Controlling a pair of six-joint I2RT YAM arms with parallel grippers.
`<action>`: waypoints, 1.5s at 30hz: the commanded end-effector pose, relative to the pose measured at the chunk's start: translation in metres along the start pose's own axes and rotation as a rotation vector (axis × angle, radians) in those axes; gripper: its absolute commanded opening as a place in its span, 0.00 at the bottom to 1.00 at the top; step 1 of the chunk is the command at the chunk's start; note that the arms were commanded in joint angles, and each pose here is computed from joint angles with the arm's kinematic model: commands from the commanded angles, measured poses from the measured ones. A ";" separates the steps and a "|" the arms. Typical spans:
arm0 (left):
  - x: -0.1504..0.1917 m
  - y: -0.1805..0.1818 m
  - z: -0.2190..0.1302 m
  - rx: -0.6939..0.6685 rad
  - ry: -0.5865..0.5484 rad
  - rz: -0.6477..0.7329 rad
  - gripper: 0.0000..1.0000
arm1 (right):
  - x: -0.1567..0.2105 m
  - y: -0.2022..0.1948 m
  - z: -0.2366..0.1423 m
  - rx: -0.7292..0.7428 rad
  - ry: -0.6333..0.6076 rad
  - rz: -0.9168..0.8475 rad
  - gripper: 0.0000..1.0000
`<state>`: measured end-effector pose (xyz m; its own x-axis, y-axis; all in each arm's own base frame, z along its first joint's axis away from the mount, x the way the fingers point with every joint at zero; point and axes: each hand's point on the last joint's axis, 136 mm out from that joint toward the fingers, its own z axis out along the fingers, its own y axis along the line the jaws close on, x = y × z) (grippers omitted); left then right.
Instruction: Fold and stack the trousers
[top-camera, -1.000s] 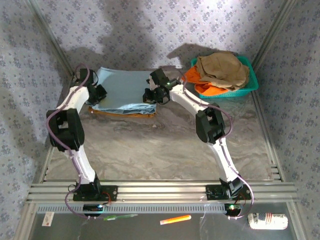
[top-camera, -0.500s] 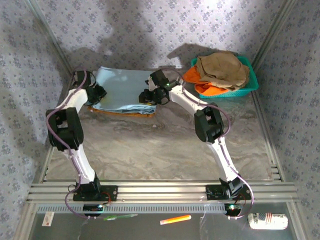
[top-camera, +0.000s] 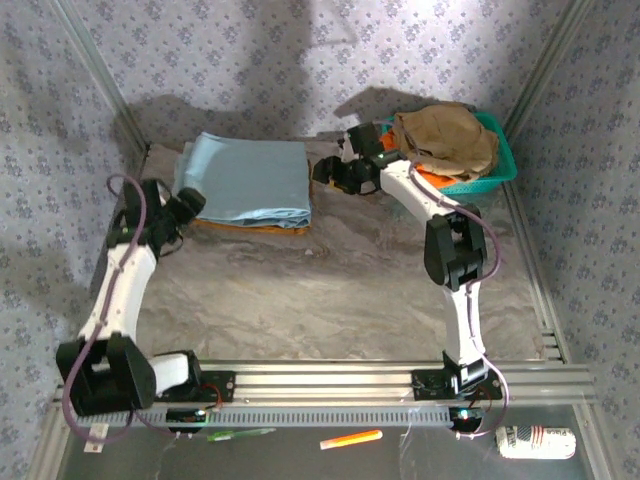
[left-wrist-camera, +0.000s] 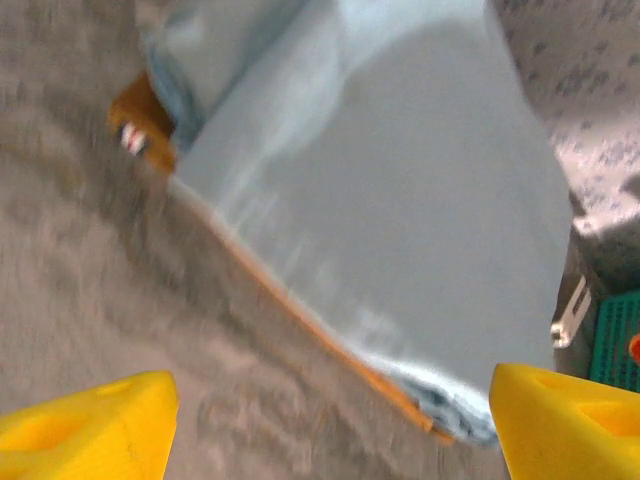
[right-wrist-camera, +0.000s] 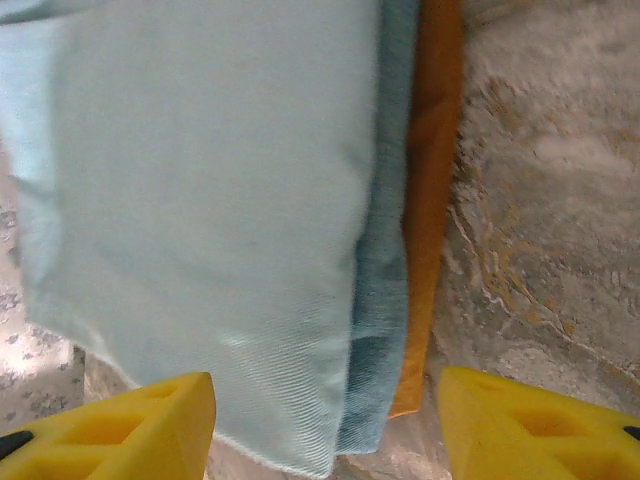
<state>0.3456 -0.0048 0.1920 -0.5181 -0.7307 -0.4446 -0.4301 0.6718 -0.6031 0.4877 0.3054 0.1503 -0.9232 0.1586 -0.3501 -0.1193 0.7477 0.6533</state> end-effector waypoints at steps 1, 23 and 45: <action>0.040 0.015 -0.004 0.015 0.080 -0.024 0.82 | 0.013 -0.016 0.037 0.003 0.024 0.084 0.59; 0.065 0.026 0.008 -0.010 0.128 0.074 0.81 | 0.049 0.065 0.134 -0.030 0.101 0.010 0.47; 0.115 -0.074 0.192 -0.058 0.273 0.458 0.69 | 0.052 -0.016 -0.147 0.100 -0.190 -0.050 0.62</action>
<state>0.4244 -0.1569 0.0472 -0.8679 -0.3318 -0.3697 -0.1969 0.9130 -0.3572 0.3958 0.2248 0.2140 -0.8510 0.2345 -0.4699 -0.1037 0.8021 0.5881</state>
